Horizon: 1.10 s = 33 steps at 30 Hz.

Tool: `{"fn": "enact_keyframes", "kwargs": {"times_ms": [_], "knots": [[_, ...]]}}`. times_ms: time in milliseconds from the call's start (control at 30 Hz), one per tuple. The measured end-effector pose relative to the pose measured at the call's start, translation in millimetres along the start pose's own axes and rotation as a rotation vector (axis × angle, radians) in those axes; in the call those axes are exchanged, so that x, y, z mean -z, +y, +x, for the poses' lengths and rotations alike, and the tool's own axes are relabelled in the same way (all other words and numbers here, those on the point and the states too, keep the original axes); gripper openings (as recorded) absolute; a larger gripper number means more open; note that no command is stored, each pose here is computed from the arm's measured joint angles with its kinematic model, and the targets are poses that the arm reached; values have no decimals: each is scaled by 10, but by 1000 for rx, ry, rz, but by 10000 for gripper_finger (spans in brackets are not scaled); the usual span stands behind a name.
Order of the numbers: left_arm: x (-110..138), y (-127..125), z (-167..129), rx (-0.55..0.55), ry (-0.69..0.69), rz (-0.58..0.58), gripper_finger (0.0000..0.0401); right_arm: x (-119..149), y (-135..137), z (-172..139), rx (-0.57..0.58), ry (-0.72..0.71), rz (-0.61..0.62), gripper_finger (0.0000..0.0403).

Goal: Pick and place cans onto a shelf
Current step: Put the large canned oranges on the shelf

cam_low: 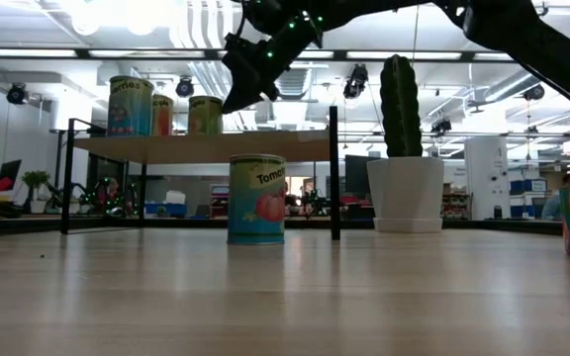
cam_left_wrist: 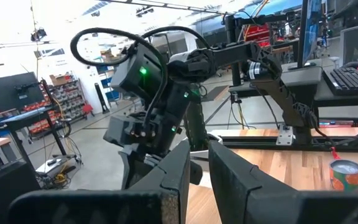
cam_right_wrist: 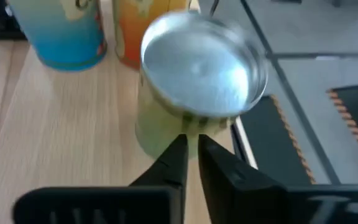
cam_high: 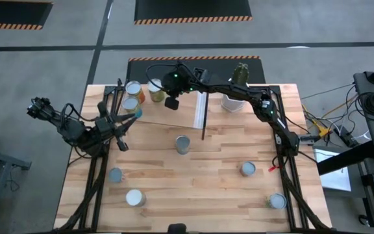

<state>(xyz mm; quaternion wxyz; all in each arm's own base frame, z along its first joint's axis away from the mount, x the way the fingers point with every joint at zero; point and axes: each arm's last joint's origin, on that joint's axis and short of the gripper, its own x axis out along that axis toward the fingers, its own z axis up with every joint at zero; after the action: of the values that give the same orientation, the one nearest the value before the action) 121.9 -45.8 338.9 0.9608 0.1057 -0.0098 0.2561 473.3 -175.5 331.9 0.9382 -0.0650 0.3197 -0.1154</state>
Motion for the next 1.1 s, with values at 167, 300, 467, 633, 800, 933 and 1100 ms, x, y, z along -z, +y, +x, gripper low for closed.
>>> {"fn": "enact_keyframes", "kwargs": {"times_ms": [167, 300, 467, 633, 800, 933, 1100], "knots": [[0, 0, 0, 0, 0, 0, 43, -7, 13, 0, -6, -5, -10, 9], [1, 0, 0, 0, 1, 2, 43, 33, 40, 0, -31, 37, -7, 9], [3, -1, 0, 1, 2, 4, 43, 72, 82, 77, -101, 27, 0, 9], [3, 0, 0, 1, 1, 3, 43, 49, 57, 192, -73, -48, -11, 9], [3, -1, 0, 1, 2, 4, 43, 71, 27, 246, -62, -55, -19, 9], [3, -1, 0, 1, 2, 8, 43, 63, 15, 246, -58, -66, -19, 9], [3, -1, 0, 1, 2, 12, 43, 62, -54, 243, -16, -76, -36, 9]]}}
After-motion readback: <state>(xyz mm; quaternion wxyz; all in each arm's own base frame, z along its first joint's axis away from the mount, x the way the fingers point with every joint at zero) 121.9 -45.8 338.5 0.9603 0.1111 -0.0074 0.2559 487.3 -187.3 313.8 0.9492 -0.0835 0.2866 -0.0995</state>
